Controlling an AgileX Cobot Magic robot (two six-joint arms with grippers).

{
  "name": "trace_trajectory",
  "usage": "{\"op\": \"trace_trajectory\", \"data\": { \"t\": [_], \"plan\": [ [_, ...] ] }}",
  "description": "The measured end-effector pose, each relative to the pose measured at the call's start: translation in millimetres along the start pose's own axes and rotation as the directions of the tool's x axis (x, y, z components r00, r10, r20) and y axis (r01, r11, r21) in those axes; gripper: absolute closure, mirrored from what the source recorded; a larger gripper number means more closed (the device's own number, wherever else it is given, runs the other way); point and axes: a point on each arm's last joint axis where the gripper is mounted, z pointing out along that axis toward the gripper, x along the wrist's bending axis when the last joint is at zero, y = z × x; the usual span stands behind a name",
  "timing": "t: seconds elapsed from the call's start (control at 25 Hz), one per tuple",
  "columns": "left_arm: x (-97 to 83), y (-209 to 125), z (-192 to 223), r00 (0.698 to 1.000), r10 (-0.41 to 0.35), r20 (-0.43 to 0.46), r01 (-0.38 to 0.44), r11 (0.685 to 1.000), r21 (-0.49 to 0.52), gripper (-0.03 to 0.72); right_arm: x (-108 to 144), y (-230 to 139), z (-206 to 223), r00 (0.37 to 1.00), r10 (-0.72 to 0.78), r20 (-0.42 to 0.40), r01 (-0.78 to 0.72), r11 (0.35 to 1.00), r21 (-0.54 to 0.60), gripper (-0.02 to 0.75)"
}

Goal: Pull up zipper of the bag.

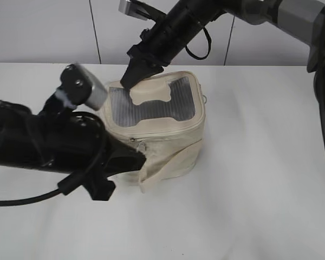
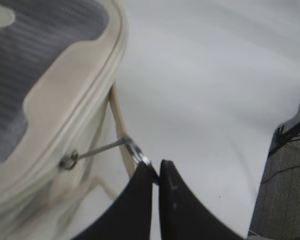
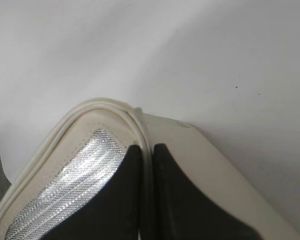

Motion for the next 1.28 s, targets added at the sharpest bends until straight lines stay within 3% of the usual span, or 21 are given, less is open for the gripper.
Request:
{"op": "trace_trajectory", "data": {
  "t": [0.28,0.44,0.56,0.64,0.72,0.84,1.08,1.28],
  "plan": [
    [-1.6,19.3,32.1,0.997,0.043,0.065,-0.043,0.999,0.009,0.691,-1.3,-0.3,-0.9,1.000,0.003,0.002,-0.003,1.000,-0.001,0.696],
    [-2.2,20.9,30.7,0.998,0.002,0.063,-0.003,1.000,0.008,0.681,-1.4,-0.3,-0.9,1.000,0.005,0.003,-0.005,1.000,0.000,0.696],
    [-8.5,23.9,21.7,0.995,-0.021,0.094,0.018,1.000,0.023,0.569,-3.4,-0.7,-2.3,0.999,0.036,0.008,-0.036,0.999,-0.002,0.681],
    [-10.8,25.9,10.9,0.994,-0.041,0.099,0.036,0.998,0.047,0.423,-6.5,-0.9,-5.2,0.999,0.051,0.012,-0.051,0.999,-0.008,0.600],
    [-9.8,29.1,-3.5,0.995,-0.061,0.076,0.057,0.997,0.056,0.326,-10.8,-1.2,-9.9,0.997,0.071,0.015,-0.070,0.997,-0.018,0.454],
    [-0.1,33.4,-26.2,0.996,-0.091,0.008,0.091,0.995,0.037,0.281,-23.7,-3.0,-24.9,0.991,0.127,0.035,-0.125,0.991,-0.042,0.338],
    [44.1,44.7,-61.0,0.968,-0.186,-0.171,0.176,0.982,-0.075,0.281,-50.7,-5.0,-89.0,0.975,0.204,0.087,-0.188,0.970,-0.157,0.339],
    [84.4,81.2,-63.5,0.966,-0.172,-0.194,0.151,0.981,-0.119,0.294,-62.9,-18.5,-135.0,0.958,0.272,0.097,-0.245,0.944,-0.222,0.342]
  ]
}}
